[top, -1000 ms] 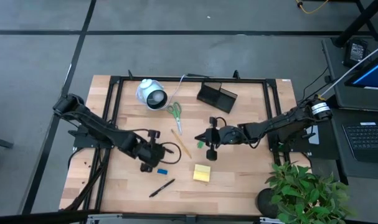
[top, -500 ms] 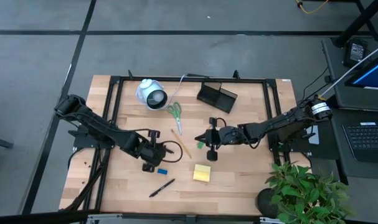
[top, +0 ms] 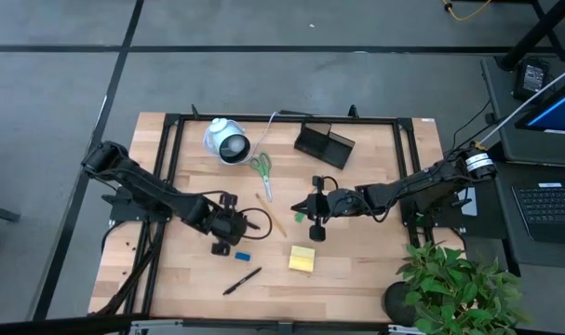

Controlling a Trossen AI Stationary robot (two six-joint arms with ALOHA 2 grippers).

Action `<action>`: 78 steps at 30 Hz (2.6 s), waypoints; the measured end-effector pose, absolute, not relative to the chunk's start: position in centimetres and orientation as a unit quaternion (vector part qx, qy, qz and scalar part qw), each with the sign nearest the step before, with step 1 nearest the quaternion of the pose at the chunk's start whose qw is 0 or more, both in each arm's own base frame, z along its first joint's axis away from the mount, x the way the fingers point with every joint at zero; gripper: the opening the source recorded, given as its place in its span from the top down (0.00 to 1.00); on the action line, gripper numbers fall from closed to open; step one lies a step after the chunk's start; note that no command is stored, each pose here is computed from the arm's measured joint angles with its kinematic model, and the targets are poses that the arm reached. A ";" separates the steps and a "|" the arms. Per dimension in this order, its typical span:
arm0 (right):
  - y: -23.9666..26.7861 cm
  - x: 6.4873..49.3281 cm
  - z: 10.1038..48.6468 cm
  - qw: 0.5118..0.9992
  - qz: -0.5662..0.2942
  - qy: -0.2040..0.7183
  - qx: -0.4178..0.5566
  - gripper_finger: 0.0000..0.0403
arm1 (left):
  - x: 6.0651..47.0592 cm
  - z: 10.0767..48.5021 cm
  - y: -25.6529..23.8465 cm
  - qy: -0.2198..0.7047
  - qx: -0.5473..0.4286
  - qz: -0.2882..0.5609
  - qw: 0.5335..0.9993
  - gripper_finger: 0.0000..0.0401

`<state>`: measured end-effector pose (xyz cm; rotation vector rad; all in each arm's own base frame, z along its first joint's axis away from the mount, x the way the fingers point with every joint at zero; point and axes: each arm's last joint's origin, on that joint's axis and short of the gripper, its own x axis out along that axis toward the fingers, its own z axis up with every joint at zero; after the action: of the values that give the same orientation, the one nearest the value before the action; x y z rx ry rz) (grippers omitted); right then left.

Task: Pick and place office supplies into organizer
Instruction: Put the top black pen into the desk organizer

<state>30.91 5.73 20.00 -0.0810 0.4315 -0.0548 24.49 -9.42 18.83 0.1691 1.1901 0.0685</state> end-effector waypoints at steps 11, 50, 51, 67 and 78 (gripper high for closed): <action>5.7 30.9 20.0 0.976 -0.027 0.214 -0.040 0.95 | 24.2 16.8 -7.5 0.567 0.094 0.042 0.817 0.66; 5.7 30.8 19.9 0.973 -0.025 0.223 -0.051 0.95 | 25.6 13.4 -6.3 0.629 0.087 0.000 0.772 0.89; 5.7 30.8 19.9 0.973 -0.024 0.223 -0.055 0.95 | 25.6 13.4 -6.3 0.629 0.087 0.000 0.772 0.91; 5.7 30.8 19.9 0.973 -0.024 0.223 -0.055 0.95 | 25.2 17.5 -6.0 0.540 0.082 0.024 0.837 0.96; 5.9 30.7 21.1 0.978 -0.011 0.186 -0.098 0.95 | 23.9 23.3 -4.8 0.344 0.100 0.038 0.933 0.96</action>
<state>30.75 5.94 21.09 -0.1980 0.3753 -0.0231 23.92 -4.77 23.32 0.2048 0.7036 0.0780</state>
